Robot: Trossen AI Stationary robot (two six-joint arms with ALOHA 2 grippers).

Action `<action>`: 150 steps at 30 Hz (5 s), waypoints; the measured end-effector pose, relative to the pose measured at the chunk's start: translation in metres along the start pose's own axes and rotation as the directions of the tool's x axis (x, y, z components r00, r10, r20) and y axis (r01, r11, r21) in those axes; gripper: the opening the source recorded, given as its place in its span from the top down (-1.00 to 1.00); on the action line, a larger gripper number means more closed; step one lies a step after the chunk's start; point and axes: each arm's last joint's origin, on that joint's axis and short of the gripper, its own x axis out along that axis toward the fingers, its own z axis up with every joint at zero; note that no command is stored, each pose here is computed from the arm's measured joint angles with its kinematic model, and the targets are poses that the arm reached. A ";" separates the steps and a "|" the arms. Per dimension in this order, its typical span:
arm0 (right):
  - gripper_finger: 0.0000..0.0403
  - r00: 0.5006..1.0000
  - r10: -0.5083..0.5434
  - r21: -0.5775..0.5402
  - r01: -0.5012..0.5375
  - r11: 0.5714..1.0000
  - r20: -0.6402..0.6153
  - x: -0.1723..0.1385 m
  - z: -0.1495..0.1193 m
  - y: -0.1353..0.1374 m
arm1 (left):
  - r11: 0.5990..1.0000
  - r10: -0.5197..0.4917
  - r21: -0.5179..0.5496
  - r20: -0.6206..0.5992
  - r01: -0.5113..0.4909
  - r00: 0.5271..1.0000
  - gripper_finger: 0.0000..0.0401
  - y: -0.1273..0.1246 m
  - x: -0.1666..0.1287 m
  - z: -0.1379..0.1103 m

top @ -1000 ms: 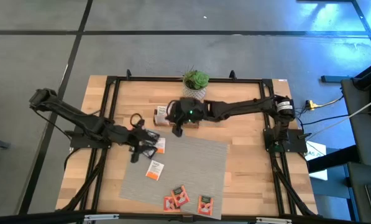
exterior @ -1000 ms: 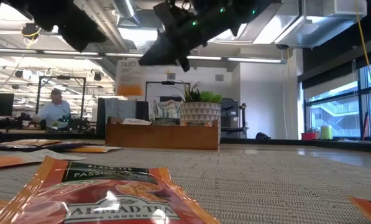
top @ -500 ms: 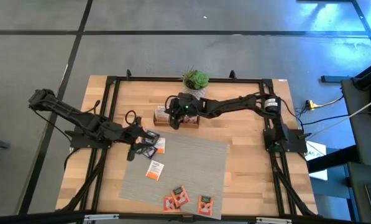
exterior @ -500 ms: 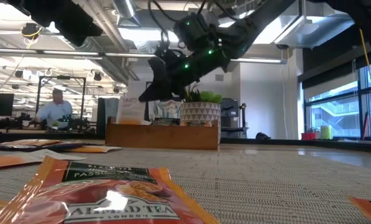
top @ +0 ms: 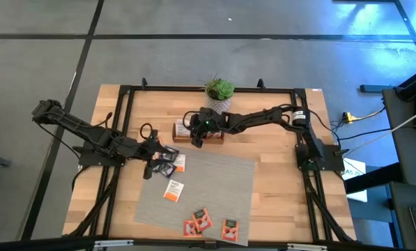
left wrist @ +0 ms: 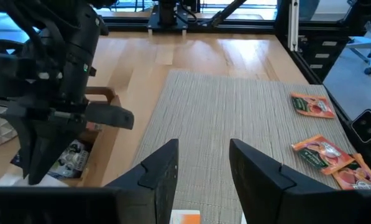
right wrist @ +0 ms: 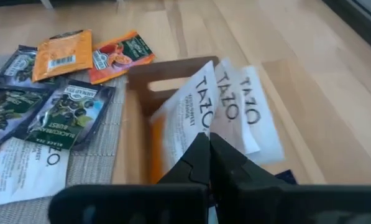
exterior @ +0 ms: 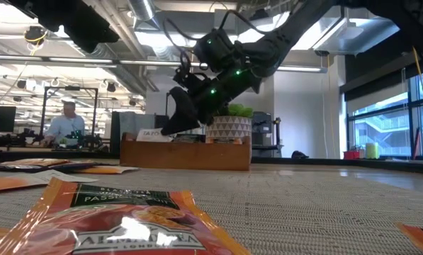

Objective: Pick & Place Tea
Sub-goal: Put the white tea bag into the left section of the wooden organizer, then put the orange tea bag into the right section of the wooden organizer

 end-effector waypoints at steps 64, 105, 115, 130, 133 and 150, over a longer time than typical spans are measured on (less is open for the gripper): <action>0.23 0.860 0.498 0.092 -0.490 0.867 -0.111 -0.114 -0.031 0.188 | 0.943 -0.331 -0.101 -0.208 0.316 0.921 0.30 -0.040 0.108 -0.020; 0.02 0.836 0.524 0.059 -0.522 0.851 -0.161 -0.095 -0.079 0.234 | 0.935 -0.355 -0.133 -0.278 0.330 0.893 0.31 -0.192 0.186 -0.074; 0.02 0.829 0.529 0.196 -0.496 0.846 -0.183 -0.080 -0.096 0.236 | 0.959 -0.281 -0.137 -0.335 0.249 0.899 0.31 -0.185 0.187 -0.079; 0.02 0.800 0.563 0.507 -0.404 0.762 -0.208 -0.077 -0.101 0.237 | 0.967 -0.254 -0.096 -0.357 0.235 0.899 0.32 -0.179 0.190 -0.079; 0.02 0.793 0.571 0.527 -0.400 0.750 -0.211 -0.077 -0.101 0.238 | 0.969 -0.245 -0.094 -0.359 0.227 0.901 0.32 -0.177 0.191 -0.079; 0.40 0.767 0.590 0.588 -0.364 0.722 -0.250 -0.075 -0.096 0.239 | 0.974 -0.228 -0.081 -0.357 0.213 0.906 0.32 -0.176 0.191 -0.080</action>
